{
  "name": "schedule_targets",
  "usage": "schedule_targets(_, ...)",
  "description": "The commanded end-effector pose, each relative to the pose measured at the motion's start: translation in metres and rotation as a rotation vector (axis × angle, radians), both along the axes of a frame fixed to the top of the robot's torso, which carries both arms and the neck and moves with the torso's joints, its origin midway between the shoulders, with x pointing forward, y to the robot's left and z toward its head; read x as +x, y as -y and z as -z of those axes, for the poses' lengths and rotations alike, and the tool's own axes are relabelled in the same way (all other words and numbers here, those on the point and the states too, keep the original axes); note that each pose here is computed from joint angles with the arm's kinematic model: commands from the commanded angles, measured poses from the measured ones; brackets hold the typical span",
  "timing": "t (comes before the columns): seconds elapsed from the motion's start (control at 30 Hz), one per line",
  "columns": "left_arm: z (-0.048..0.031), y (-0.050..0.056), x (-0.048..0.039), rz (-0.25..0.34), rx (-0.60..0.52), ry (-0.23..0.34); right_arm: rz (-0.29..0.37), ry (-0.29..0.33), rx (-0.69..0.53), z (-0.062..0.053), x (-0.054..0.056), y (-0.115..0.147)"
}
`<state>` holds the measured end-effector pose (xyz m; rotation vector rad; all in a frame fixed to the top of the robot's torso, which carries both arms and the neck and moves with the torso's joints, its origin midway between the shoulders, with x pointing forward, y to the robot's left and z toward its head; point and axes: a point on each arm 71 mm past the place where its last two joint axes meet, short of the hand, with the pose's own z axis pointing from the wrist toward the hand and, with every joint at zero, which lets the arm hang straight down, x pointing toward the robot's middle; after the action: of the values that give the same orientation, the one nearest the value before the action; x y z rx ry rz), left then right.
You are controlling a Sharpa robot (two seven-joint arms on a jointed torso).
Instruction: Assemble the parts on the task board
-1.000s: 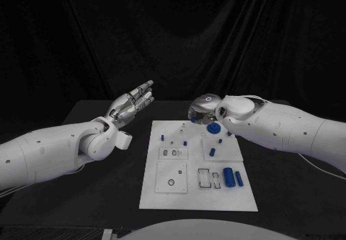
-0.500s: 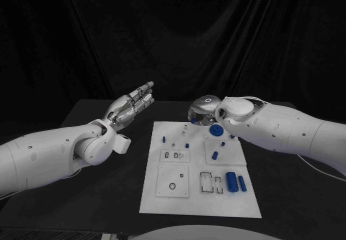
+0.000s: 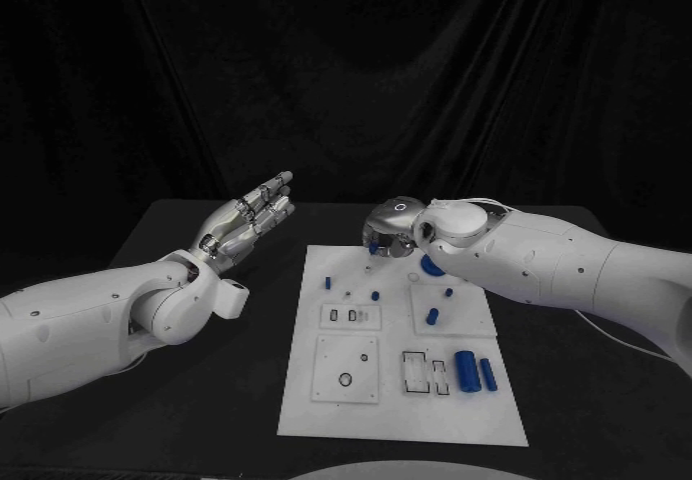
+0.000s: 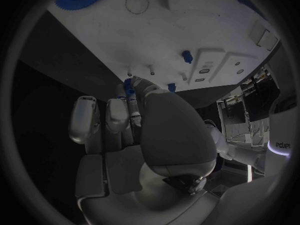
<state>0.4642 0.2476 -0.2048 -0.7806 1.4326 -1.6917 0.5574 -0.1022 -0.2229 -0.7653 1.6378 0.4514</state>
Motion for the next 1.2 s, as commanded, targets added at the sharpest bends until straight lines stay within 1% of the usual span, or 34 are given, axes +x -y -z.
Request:
schedule_targets(0.03,-0.0037,0.0018,0.0005,0.0,-0.005,0.019,-0.001,0.003,-0.003,-0.0015,0.0009,-0.0012)
schedule_targets(0.3,-0.0041,0.0023,0.0006,0.002,-0.005,0.019,0.0,-0.002,-0.006,-0.001,0.0014,-0.0024)
schedule_targets(1.2,-0.0037,0.003,0.0018,0.01,-0.006,0.014,0.042,-0.02,-0.032,0.0021,0.0056,0.0069)
